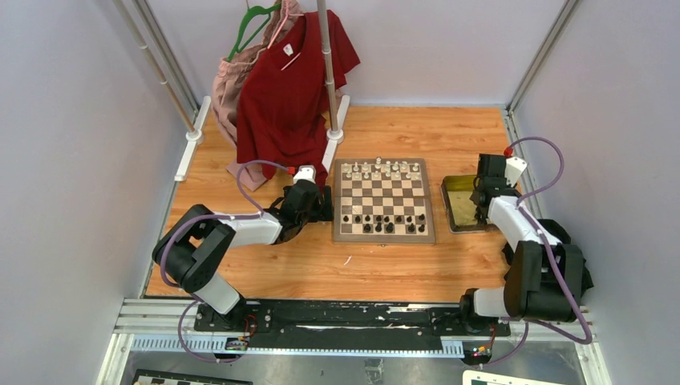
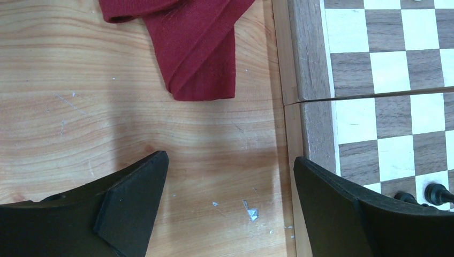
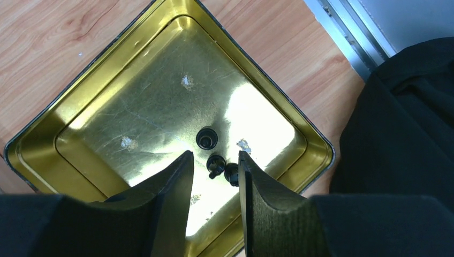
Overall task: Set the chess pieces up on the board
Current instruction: Pick up the chess piece from the storage box.
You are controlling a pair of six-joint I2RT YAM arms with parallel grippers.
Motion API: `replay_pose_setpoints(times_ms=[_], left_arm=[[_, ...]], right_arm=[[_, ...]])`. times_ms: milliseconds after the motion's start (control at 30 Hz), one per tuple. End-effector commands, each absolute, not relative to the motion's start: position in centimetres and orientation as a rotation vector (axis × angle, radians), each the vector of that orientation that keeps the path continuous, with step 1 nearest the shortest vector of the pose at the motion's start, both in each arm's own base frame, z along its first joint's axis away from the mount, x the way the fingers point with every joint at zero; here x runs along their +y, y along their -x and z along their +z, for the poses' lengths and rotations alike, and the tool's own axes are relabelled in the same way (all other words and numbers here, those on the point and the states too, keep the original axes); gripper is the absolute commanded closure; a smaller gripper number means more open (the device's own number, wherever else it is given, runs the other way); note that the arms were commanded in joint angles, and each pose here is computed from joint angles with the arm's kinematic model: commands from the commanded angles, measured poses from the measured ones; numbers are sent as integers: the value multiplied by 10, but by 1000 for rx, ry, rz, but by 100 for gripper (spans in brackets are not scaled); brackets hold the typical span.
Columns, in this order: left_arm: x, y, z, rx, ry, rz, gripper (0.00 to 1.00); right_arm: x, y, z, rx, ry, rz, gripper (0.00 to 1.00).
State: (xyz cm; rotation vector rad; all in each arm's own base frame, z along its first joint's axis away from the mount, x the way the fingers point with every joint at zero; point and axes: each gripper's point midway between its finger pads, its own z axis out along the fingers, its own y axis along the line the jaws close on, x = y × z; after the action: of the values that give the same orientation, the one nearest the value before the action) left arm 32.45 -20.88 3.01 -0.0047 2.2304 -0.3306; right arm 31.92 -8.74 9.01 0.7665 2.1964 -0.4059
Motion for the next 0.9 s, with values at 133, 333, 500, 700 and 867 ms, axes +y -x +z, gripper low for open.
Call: replay_pose_setpoints(times_ms=[133, 333, 500, 700, 867], left_arm=[[-216, -325, 26, 2240, 4, -340, 7], [-214, -326, 25, 2238, 5, -329, 7], [-215, -326, 24, 2241, 2, -332, 7], [-214, -326, 24, 2240, 3, -327, 7], [-214, -325, 23, 2244, 0, -325, 7]], right_arm=[[-92, -333, 74, 2196, -820, -347, 60], [-92, -337, 68, 2213, -828, -337, 60], [-91, -338, 63, 2224, -831, -334, 61], [-94, -339, 57, 2232, -844, -331, 62], [-96, -339, 55, 2233, -850, -324, 67]])
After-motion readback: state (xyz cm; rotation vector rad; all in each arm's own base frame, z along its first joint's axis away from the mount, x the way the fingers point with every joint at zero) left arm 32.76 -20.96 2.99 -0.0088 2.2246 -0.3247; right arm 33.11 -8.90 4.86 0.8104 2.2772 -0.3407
